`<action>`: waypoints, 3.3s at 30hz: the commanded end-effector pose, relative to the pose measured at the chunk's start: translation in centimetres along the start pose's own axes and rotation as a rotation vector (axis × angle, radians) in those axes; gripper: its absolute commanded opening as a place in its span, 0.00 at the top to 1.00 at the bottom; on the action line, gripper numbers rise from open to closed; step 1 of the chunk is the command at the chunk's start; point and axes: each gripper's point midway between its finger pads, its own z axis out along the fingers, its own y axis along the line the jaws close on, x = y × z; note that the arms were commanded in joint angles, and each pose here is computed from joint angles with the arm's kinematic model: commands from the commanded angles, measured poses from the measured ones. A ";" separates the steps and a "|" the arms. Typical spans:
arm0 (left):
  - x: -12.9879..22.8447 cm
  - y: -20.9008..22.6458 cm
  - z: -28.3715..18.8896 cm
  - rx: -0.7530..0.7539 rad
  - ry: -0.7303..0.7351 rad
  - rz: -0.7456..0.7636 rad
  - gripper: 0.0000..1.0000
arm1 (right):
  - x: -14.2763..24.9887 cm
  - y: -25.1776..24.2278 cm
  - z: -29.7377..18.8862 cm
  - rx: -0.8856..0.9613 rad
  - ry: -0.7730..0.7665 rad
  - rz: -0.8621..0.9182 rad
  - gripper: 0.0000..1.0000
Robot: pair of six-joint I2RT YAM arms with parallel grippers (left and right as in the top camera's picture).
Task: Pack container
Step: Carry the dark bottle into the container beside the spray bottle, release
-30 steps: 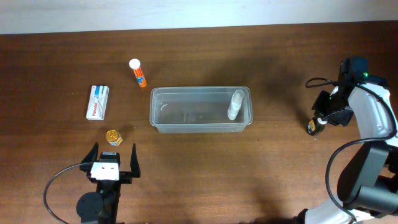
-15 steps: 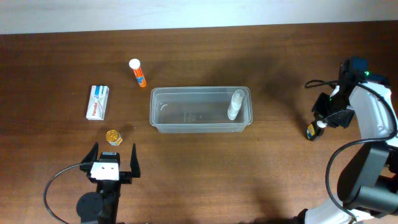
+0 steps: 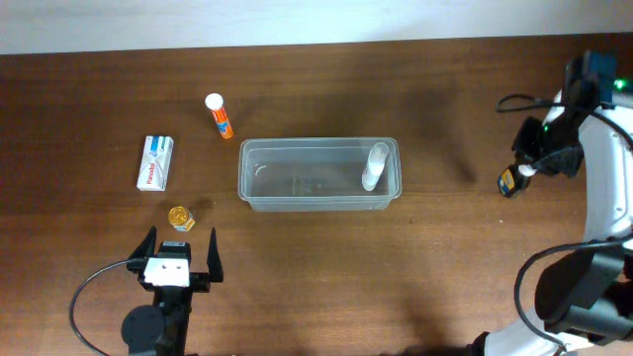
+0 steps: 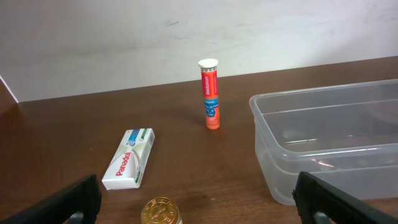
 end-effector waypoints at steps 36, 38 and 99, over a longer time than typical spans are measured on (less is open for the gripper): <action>0.1 -0.1 0.0 0.009 -0.004 -0.005 0.01 | 11.4 21.0 -8.8 -0.058 -0.186 -0.363 0.80; 0.1 -0.1 0.0 0.009 -0.004 -0.005 0.01 | 11.5 21.3 -8.7 -0.033 -0.214 -0.337 0.80; 0.1 -0.1 0.0 0.009 -0.004 -0.005 0.00 | 12.8 24.4 2.5 0.055 -0.142 -0.630 0.80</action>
